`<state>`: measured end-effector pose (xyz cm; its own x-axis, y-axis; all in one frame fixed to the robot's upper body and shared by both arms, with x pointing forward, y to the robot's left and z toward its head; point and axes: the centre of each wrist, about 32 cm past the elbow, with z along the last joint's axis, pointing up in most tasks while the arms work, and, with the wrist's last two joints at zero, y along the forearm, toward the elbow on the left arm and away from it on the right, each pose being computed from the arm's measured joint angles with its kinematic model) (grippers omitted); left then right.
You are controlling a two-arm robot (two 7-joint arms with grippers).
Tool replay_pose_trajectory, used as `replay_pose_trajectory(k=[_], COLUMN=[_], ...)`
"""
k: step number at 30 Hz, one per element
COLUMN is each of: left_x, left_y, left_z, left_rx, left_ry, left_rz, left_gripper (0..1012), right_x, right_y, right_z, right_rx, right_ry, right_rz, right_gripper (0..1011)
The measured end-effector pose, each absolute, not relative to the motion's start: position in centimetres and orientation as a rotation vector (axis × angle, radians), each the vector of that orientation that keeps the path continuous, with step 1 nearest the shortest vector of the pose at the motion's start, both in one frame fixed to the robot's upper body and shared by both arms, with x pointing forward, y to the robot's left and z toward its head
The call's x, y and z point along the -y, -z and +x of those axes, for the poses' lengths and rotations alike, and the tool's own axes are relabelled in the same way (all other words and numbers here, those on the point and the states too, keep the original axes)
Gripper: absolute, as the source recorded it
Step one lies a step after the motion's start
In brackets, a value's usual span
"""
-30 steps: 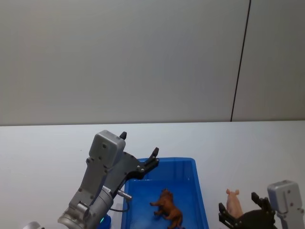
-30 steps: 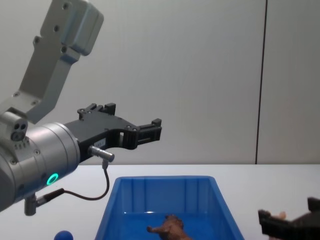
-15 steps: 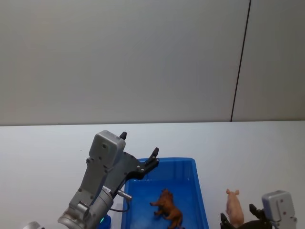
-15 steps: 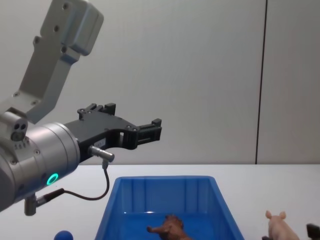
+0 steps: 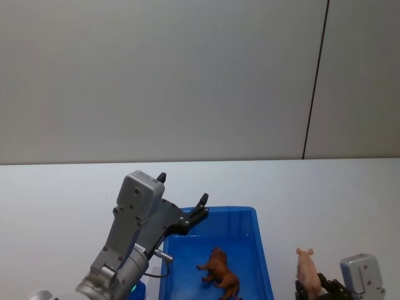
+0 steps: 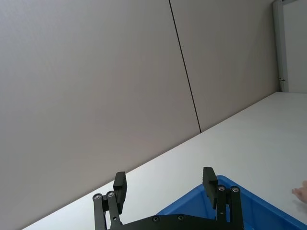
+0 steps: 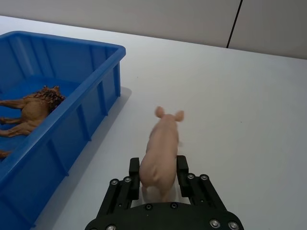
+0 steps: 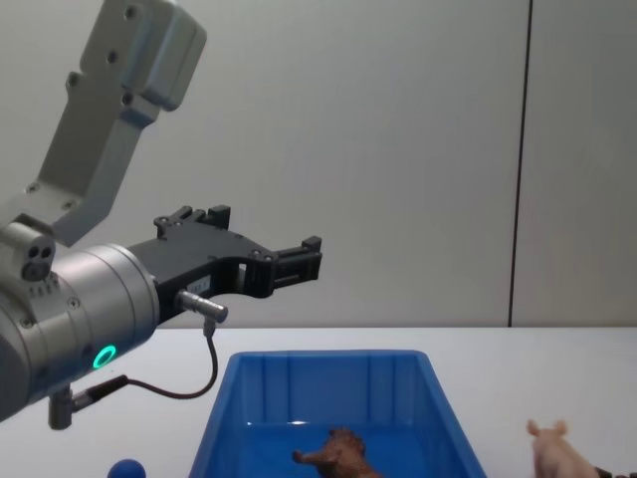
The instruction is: Pick up the two dolls from the table and place them into the box.
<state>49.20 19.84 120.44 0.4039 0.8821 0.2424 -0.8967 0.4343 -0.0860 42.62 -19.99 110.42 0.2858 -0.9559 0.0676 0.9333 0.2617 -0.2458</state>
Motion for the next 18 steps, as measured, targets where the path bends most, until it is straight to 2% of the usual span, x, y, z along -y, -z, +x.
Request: replay_pose_trajectory(k=[5,18], left_x=[-19.8,-19.8], left_y=[-120.4,-120.4], left_z=[49.2,49.2], left_rx=[0.268,0.268], left_ry=[-1.124,-1.124], left_rz=[0.061,0.061], left_gripper=[1001,1001], right_x=[20.0,20.4], right_y=[-110.4,-111.7], right_z=[42.6,42.3], right_rx=[-0.094,-0.022], right_ry=[1.283,1.300], right_rz=[-0.255,-0.193], right_gripper=[386,381])
